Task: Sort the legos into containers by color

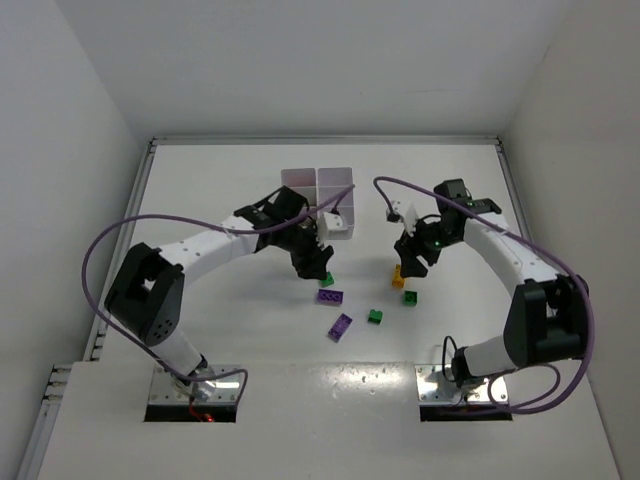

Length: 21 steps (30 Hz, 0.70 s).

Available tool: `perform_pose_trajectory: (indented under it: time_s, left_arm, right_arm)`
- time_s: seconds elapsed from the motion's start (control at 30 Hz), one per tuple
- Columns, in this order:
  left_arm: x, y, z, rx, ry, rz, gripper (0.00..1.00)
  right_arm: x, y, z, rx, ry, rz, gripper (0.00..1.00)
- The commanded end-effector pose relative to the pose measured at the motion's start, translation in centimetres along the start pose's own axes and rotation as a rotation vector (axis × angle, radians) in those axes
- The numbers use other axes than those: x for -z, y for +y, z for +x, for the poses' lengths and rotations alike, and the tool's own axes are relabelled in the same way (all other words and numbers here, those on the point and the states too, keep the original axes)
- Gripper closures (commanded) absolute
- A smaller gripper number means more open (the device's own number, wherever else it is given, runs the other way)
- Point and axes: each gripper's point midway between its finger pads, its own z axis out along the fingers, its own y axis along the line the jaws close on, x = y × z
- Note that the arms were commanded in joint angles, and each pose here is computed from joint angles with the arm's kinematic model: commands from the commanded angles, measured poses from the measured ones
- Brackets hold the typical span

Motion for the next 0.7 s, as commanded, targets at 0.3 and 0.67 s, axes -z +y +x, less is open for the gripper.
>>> perform_pose_trajectory:
  time_s: [0.3, 0.67]
  left_arm:
    - [-3.3, -5.3, 3.4, -0.345, 0.128, 0.106, 0.41]
    - [-6.4, -3.8, 4.7, -0.401, 0.172, 0.085, 0.34]
  right_arm:
    - [2.2, 1.4, 1.8, -0.008, -0.045, 0.115, 0.36]
    - [4.4, 2.8, 2.1, -0.015, -0.065, 0.172, 0.36]
